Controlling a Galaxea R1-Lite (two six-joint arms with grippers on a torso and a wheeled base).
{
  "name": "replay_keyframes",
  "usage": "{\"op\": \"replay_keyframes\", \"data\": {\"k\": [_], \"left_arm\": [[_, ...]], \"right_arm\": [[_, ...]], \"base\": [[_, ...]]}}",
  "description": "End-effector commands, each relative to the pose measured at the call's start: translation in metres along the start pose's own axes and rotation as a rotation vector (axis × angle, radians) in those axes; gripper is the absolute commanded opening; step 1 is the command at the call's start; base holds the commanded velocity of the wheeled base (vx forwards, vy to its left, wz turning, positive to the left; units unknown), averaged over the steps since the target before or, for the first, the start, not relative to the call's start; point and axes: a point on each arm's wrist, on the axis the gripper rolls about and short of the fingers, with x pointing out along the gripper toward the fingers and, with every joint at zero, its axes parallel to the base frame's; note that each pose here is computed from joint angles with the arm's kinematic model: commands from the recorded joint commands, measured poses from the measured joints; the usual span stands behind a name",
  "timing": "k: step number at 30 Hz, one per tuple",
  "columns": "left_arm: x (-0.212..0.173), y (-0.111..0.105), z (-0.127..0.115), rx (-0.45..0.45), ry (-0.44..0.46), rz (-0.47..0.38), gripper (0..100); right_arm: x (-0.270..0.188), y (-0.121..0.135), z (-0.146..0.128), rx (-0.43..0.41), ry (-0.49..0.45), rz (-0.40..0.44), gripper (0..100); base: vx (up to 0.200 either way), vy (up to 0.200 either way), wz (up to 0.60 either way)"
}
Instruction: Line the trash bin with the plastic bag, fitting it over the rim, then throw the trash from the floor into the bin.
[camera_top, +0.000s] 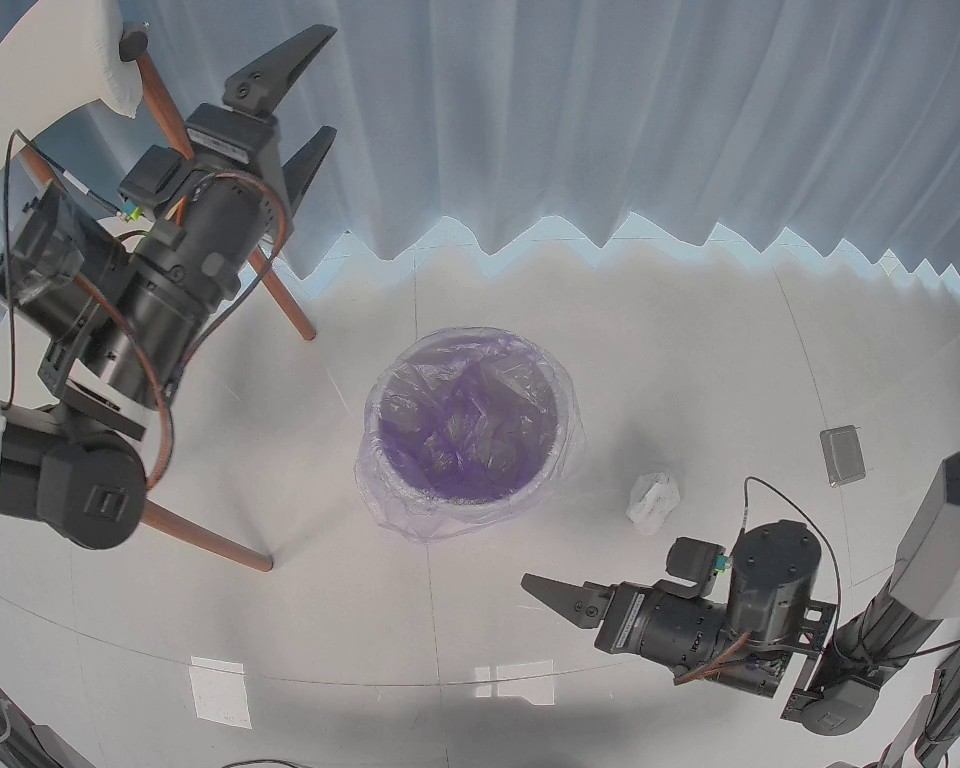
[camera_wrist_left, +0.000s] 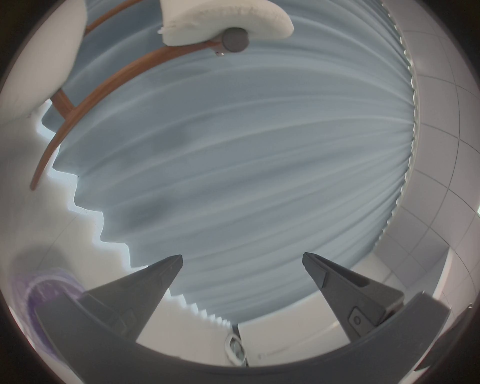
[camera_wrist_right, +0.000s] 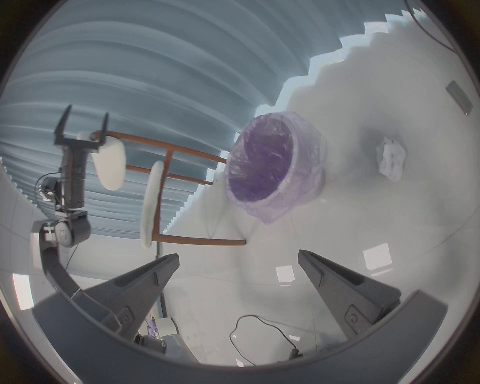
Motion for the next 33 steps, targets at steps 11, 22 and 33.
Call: {"op": "replay_keyframes", "data": {"k": [11,22,33], "left_arm": [[-0.088,-0.011,0.051,0.119,0.392,0.133,100],[-0.08,-0.025,0.056,0.142,0.378,0.073,100],[-0.081,-0.025,0.047,0.139,0.405,0.064,100]], "right_arm": [[0.041,0.038,0.064,0.097,-0.017,-0.08,100],[0.083,0.028,0.071,0.12,-0.019,-0.193,100],[0.115,0.014,0.061,0.207,0.136,-0.399,100]], "base": [[0.073,0.0,0.0],[0.091,0.0,0.0],[0.0,0.0,0.0]]}}
